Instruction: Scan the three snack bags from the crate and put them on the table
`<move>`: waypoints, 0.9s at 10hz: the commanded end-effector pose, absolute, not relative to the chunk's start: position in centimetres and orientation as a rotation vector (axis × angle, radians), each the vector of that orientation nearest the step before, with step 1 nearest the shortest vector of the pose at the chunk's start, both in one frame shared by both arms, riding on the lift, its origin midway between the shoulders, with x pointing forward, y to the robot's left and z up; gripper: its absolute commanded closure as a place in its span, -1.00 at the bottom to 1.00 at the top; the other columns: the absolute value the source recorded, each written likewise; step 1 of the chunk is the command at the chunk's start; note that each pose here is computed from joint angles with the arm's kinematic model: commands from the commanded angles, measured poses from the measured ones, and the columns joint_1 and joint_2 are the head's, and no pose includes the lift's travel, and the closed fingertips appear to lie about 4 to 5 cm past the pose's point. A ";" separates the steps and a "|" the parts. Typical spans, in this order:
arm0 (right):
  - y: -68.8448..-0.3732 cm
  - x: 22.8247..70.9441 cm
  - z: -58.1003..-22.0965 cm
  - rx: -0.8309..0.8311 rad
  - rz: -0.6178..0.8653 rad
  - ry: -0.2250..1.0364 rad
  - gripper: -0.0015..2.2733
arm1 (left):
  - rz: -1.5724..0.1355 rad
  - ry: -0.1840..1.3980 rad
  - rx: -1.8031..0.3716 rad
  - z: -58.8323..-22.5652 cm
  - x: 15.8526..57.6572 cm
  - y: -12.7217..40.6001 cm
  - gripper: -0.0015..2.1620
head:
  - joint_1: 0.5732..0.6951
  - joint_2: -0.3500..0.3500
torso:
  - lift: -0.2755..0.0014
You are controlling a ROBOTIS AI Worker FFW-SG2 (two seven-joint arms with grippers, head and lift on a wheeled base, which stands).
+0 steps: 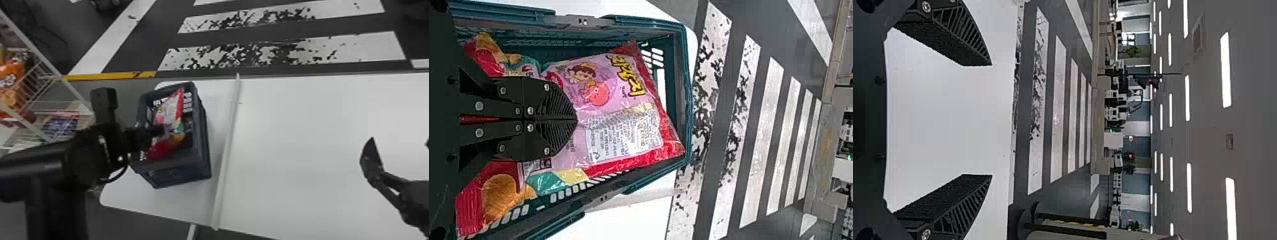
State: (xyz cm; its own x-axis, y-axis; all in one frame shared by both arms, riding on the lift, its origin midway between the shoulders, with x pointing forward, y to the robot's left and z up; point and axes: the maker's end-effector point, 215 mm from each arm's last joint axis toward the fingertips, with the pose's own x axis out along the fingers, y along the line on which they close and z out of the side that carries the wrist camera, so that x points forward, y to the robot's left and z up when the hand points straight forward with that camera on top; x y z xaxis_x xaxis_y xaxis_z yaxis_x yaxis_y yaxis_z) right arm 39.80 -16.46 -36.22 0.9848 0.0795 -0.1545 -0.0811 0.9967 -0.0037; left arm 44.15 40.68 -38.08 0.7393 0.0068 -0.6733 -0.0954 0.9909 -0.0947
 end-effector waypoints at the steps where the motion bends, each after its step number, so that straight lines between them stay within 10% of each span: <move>1: -16.5 39.8 -36.2 -0.010 0.078 0.155 -0.93 | 0.050 0.718 -0.117 -37.2 44.3 40.4 0.98 | 1.00 0.91 | 0.31; 9: -17.4 41.0 -34.5 -0.003 0.046 0.117 -0.93 | -0.060 0.547 -0.108 -30.1 45.4 34.9 0.98 | 1.00 0.72 | 0.31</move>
State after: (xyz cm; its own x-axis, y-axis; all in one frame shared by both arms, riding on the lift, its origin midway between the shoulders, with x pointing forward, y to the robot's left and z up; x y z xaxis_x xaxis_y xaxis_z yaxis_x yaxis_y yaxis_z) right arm 40.89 -17.36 -34.71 0.9915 0.0473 -0.1212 -0.0473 0.9989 0.0022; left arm 45.46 35.60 -30.76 0.8455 -0.0726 -0.5290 0.0145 0.9935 -0.1131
